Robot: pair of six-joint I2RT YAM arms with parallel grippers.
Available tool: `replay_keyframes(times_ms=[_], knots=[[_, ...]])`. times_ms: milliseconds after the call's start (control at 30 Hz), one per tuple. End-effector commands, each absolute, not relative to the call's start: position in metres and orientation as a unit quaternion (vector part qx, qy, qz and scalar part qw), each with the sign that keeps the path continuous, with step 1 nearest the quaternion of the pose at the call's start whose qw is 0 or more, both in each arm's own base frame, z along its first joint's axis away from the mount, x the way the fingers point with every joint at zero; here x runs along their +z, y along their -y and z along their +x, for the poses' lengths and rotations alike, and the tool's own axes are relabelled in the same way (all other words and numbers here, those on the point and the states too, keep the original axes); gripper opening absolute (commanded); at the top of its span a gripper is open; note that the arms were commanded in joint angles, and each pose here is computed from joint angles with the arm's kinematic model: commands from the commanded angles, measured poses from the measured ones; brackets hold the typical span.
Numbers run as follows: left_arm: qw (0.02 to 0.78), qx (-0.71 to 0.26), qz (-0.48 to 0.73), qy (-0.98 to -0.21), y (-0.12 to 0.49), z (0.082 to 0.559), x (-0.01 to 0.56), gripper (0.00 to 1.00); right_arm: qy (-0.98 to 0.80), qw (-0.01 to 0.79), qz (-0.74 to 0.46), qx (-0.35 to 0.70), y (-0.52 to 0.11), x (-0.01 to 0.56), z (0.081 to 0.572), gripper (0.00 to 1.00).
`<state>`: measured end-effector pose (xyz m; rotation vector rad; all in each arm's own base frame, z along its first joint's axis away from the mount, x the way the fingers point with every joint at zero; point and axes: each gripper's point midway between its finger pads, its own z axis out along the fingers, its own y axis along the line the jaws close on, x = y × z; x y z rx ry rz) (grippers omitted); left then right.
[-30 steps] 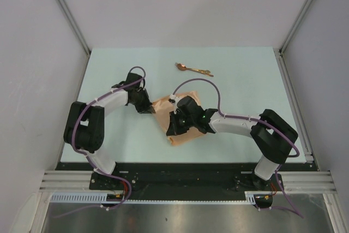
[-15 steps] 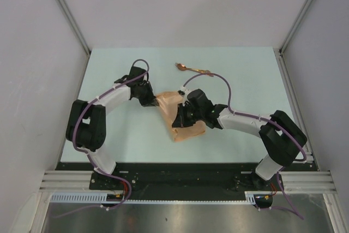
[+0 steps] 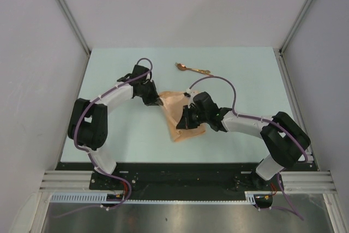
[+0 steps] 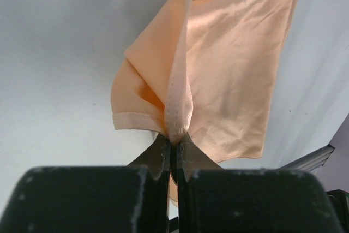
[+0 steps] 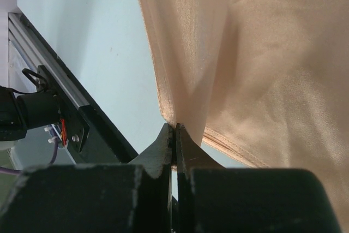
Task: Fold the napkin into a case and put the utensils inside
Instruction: Fold the lower triangle-folded napkin at the center of the board.
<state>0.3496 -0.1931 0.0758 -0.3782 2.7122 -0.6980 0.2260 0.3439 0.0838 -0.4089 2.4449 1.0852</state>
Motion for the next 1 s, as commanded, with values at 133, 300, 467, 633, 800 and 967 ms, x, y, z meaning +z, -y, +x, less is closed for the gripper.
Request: replay_keyframes(times_ms=[133, 300, 467, 633, 800, 967], knots=[[0.214, -0.271, -0.094, -0.934, 0.222, 0.392, 0.102, 0.01, -0.893, 0.199, -0.12, 0.385, -0.308, 0.074, 0.217, 0.0], [0.208, -0.286, -0.076, -0.932, 0.253, 0.404, 0.105, 0.01, -0.904, 0.203, -0.098, 0.364, -0.279, 0.06, 0.223, 0.0], [0.198, -0.291, -0.068, -0.934, 0.273, 0.414, 0.098, 0.01, -0.916, 0.191, -0.081, 0.343, -0.258, 0.048, 0.223, 0.0], [0.188, -0.299, -0.064, -0.933, 0.289, 0.423, 0.088, 0.02, -0.92, 0.181, -0.075, 0.339, -0.252, 0.038, 0.222, 0.0], [0.179, -0.308, -0.06, -0.932, 0.305, 0.428, 0.081, 0.03, -0.924, 0.174, -0.073, 0.333, -0.25, 0.028, 0.223, 0.0], [0.174, -0.312, -0.071, -0.931, 0.31, 0.434, 0.071, 0.08, -0.927, 0.168, -0.064, 0.329, -0.244, 0.022, 0.224, 0.0]])
